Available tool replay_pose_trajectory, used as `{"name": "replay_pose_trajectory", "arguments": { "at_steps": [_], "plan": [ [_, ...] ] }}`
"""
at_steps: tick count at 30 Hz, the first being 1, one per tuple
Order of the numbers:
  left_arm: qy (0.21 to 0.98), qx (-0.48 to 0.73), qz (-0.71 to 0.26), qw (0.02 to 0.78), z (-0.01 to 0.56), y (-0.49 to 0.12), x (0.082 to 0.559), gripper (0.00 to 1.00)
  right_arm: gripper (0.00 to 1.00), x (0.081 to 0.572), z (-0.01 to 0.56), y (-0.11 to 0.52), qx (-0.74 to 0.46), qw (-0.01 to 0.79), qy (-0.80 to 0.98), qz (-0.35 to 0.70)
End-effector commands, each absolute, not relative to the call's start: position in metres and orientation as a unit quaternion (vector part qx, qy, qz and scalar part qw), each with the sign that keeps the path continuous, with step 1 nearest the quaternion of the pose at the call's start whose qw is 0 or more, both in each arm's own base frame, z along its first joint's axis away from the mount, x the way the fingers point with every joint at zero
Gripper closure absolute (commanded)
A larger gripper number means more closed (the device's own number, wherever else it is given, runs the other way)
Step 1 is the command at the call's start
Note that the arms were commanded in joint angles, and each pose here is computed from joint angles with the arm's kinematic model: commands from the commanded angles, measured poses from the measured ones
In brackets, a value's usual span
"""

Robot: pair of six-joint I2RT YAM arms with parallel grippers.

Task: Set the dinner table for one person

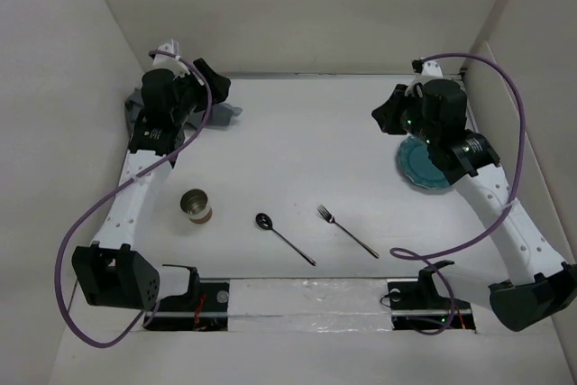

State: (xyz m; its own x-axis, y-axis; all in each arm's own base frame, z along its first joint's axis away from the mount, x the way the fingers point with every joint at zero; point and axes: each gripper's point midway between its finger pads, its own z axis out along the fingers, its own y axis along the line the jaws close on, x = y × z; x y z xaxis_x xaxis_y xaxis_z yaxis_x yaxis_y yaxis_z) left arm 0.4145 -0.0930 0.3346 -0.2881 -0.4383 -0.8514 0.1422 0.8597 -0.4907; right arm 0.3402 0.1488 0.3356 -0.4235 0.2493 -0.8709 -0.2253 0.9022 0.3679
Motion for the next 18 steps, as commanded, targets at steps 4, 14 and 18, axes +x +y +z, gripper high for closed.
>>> {"name": "replay_pose_trajectory", "arguments": {
  "at_steps": [4,14,18],
  "plan": [
    [0.771,-0.146,-0.205,0.584,0.335,-0.067,0.439,0.7,1.0,0.335,0.339,0.162,-0.035,0.538,0.805,0.249],
    [0.801,-0.321,-0.024,0.506,0.253,0.028,0.493,0.63,1.0,0.323,0.308,0.17,-0.047,0.509,0.817,0.266],
    [0.804,-0.361,0.007,0.472,0.214,0.051,0.506,0.34,1.0,0.318,0.294,0.173,-0.048,0.498,0.823,0.268]
  ]
}}
